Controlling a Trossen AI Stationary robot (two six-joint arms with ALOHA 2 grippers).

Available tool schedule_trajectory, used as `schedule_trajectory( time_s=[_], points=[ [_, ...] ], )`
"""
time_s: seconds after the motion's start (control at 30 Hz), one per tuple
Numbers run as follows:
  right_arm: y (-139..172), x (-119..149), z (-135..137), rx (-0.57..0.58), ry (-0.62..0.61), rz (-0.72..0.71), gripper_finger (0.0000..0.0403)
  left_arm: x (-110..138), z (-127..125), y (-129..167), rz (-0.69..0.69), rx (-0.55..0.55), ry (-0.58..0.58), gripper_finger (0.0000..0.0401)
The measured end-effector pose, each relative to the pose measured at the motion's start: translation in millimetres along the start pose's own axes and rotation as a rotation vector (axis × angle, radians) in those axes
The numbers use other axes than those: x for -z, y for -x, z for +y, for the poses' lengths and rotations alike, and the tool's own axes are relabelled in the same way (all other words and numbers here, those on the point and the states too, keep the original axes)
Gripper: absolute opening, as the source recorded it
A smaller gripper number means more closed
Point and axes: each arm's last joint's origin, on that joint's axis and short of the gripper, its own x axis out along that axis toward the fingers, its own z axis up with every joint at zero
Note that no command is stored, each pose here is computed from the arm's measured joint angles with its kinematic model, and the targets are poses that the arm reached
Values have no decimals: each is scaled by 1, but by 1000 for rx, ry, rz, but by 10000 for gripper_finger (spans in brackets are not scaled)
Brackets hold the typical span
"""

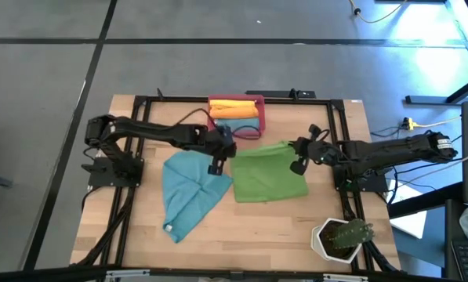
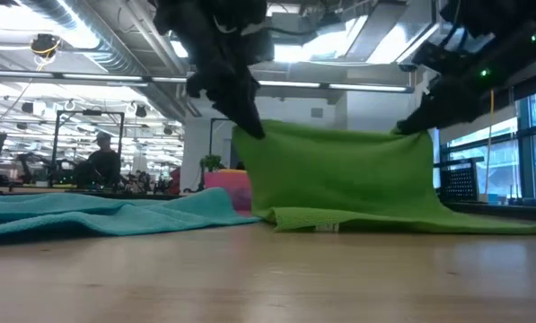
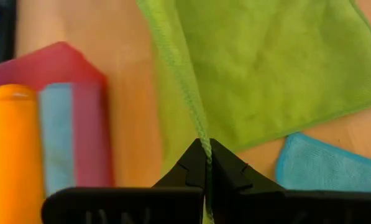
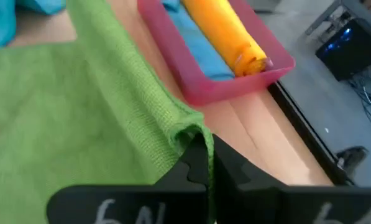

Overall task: Roll microfiber towels into tight, uniform cylinder then place into a basket
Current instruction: Fold the green microfiber towel

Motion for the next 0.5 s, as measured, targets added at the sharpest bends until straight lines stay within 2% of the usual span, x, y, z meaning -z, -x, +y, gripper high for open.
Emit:
schedule_trajectory(
  time_s=[0.13, 0.5],
  points=[
    [-3, 11, 3, -21, 4, -29, 2, -2, -13, -16, 15, 26, -29, 0],
    [0, 34, 8, -259, 49, -61, 1, -13, -52, -28, -39, 139, -103, 0]
  ],
)
